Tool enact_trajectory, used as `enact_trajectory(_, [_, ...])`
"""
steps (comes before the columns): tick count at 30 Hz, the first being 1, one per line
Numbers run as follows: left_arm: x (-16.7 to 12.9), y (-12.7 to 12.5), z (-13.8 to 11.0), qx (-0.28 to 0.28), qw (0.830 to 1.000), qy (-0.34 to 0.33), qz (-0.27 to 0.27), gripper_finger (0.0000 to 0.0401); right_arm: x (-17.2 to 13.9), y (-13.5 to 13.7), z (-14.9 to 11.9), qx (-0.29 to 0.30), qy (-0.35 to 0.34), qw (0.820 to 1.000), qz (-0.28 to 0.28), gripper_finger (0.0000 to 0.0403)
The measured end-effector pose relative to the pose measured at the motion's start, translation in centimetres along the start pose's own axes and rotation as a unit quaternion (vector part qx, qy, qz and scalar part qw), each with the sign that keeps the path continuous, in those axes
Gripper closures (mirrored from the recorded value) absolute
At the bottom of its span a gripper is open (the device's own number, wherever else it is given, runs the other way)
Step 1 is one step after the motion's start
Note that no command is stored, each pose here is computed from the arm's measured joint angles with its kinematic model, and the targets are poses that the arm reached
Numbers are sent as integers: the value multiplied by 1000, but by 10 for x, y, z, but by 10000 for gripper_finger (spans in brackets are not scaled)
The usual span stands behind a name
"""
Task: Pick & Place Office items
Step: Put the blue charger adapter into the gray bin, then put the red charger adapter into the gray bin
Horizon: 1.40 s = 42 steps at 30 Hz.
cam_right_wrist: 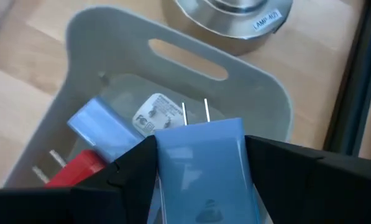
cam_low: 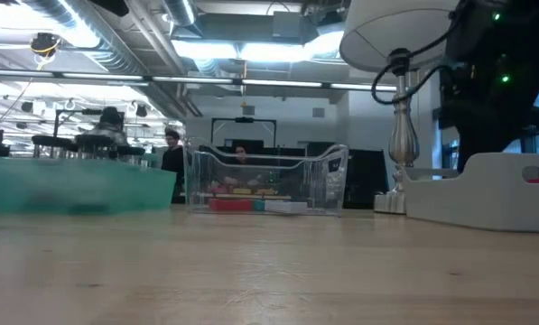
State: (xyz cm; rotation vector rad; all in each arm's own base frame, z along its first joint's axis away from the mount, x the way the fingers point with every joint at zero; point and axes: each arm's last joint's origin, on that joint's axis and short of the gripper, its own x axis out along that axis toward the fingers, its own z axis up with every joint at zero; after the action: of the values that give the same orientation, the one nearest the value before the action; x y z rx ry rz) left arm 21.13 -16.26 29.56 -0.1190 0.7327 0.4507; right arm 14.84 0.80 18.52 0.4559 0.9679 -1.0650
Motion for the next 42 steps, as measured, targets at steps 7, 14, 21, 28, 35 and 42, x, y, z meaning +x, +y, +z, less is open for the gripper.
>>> enact_trajectory(7, [0,0,0,0,1000,0,0,163,12,8,0,-18,8,1000,-22,183])
enact_trajectory(14, [0,0,0,0,1000,0,0,163,15,12,-1,-27,7,999,-30,156])
enact_trajectory(21, [0,0,0,-8,1000,0,0,163,15,12,-1,-51,12,998,-25,120])
enact_trajectory(28, [5,-7,-6,29,998,55,-28,163,-14,22,23,-69,5,998,-3,98])
enact_trajectory(35, [25,-41,-33,175,962,175,-118,163,-51,37,52,-59,-49,995,61,97])
enact_trajectory(42, [51,-82,-66,294,911,207,-202,163,-68,46,58,-47,-68,991,108,96])
